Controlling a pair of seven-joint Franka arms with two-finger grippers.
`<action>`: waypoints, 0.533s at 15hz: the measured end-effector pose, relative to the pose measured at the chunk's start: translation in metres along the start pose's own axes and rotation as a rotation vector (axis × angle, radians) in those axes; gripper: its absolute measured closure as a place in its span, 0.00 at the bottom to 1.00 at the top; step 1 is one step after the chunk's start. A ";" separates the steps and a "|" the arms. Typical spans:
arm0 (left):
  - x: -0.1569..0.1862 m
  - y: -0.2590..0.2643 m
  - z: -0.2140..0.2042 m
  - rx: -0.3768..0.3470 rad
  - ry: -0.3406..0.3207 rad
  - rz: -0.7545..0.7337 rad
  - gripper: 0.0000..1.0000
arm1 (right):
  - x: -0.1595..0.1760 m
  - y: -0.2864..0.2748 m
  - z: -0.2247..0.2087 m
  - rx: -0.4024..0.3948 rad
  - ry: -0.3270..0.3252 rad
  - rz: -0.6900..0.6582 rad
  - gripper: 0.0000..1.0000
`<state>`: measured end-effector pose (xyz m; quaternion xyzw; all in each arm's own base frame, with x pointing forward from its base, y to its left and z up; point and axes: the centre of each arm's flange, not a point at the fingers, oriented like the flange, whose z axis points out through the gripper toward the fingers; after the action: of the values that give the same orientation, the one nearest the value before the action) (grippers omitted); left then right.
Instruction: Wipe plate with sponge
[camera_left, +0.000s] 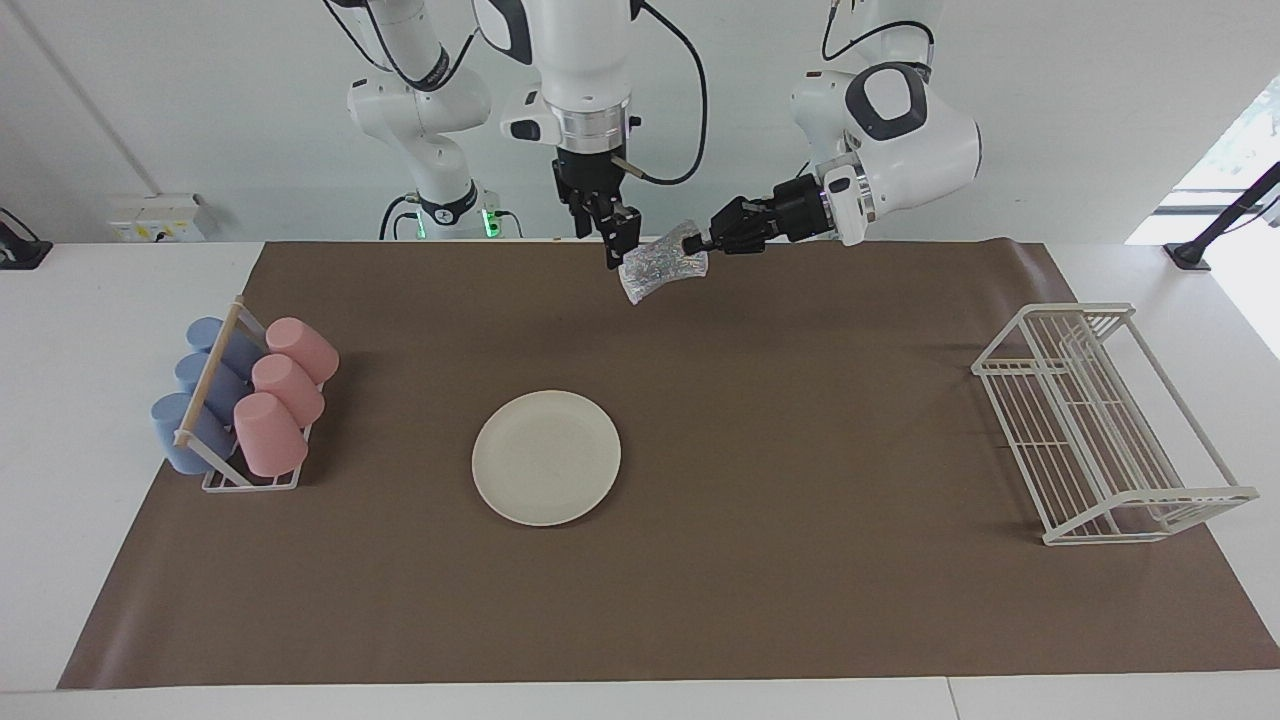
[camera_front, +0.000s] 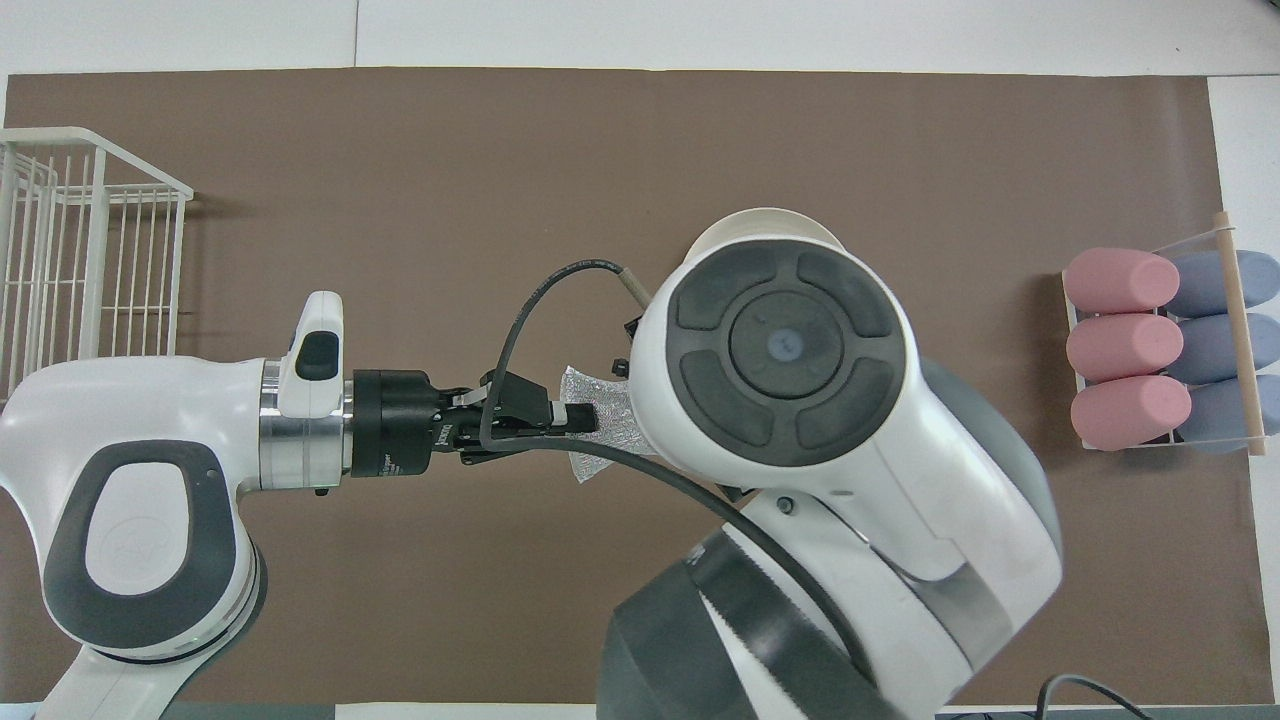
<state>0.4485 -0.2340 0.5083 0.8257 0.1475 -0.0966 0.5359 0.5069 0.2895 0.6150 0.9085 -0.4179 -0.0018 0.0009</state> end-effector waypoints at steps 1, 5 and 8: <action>0.006 -0.002 -0.011 0.006 0.022 -0.010 0.96 | 0.026 0.010 -0.004 -0.010 0.002 -0.061 0.05; 0.030 -0.020 -0.056 0.103 0.103 -0.037 0.96 | 0.122 0.060 -0.024 -0.019 0.017 -0.341 0.00; 0.044 -0.032 -0.094 0.227 0.154 -0.049 0.96 | 0.156 0.091 -0.031 -0.056 -0.007 -0.531 0.00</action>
<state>0.4786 -0.1294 0.5049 0.8822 0.1965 -0.0621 0.4234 0.5394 0.1113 0.6457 0.9859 -0.1648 -0.0165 0.0243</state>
